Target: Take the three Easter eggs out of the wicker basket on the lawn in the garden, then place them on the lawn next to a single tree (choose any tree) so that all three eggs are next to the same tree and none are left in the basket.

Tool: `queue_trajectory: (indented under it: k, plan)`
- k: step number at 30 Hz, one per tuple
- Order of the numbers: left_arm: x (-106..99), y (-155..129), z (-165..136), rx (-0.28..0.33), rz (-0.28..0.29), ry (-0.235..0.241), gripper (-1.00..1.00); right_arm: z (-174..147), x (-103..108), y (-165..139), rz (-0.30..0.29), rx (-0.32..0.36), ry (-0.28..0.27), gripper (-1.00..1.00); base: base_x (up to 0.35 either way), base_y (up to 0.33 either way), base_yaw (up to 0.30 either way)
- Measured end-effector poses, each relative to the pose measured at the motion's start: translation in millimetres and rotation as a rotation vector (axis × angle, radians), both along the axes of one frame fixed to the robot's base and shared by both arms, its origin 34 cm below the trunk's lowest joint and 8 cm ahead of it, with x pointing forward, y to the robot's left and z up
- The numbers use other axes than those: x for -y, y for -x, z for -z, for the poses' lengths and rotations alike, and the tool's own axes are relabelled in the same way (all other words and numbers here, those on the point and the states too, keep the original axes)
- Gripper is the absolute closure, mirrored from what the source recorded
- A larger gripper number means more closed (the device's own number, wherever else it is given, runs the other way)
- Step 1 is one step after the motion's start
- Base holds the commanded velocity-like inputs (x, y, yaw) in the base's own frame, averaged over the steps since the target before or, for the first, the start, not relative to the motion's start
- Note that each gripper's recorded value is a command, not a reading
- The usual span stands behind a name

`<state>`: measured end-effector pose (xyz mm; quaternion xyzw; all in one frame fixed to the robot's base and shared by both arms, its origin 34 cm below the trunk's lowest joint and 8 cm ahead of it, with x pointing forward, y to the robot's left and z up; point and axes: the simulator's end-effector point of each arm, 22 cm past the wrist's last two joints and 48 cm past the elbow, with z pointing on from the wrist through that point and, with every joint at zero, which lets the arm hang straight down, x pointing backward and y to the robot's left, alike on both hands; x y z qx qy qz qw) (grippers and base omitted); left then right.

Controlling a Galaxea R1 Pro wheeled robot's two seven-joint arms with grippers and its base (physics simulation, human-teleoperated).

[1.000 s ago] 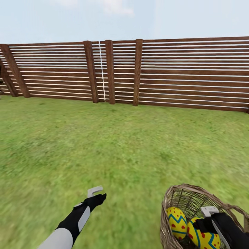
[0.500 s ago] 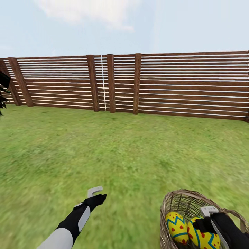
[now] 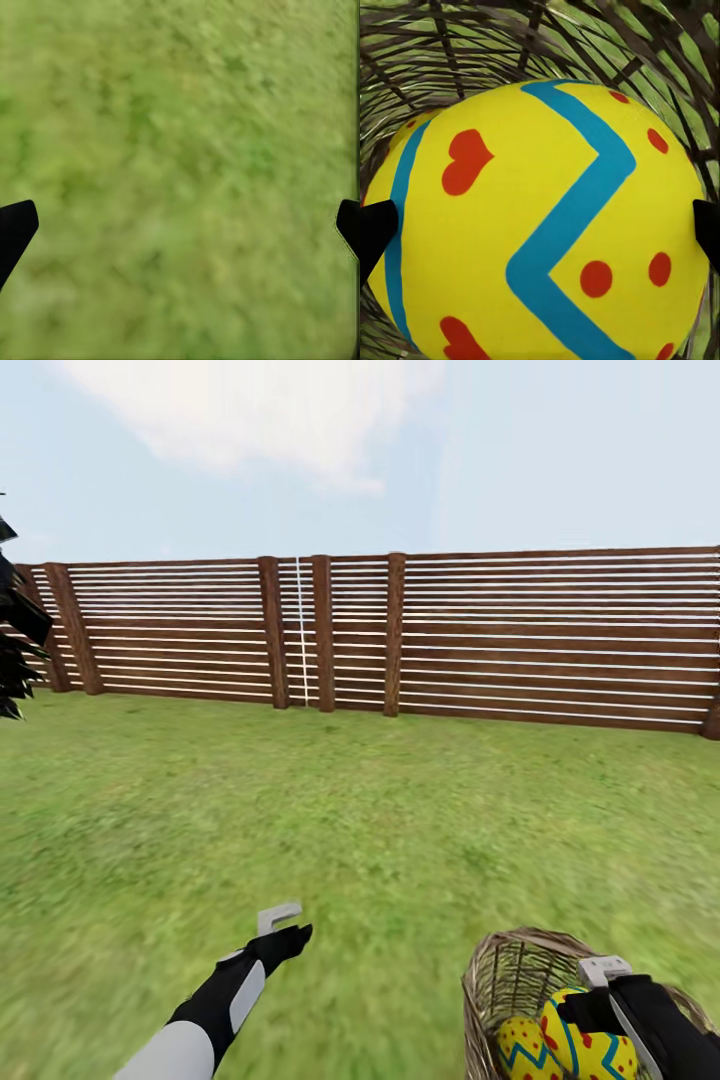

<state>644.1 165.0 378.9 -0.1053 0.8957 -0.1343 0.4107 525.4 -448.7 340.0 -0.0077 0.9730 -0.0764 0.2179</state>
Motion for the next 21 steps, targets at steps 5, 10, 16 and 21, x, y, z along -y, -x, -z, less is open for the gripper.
queue_trajectory:
  k: [5, 10, 16, 21]
  plan:
    - [4, -2, -13, 0.022, 0.003, 0.004, -1.0, -11, 0, -4, 0.0, 0.023, -0.001, 1.0, 0.0, 0.0, 0.0]
    - [3, -3, -17, 0.029, 0.002, 0.004, -1.0, -13, 0, -5, 0.0, 0.029, -0.002, 1.0, 0.0, 0.0, -0.165]
    - [3, -5, -26, 0.045, 0.002, 0.003, -1.0, -21, -2, -7, -0.002, 0.045, -0.004, 1.0, 0.0, 0.0, -0.006]
    - [6, -2, -31, 0.041, 0.007, 0.006, -1.0, -30, -2, -10, -0.002, 0.06, -0.003, 1.0, 0.0, 0.0, 0.0]
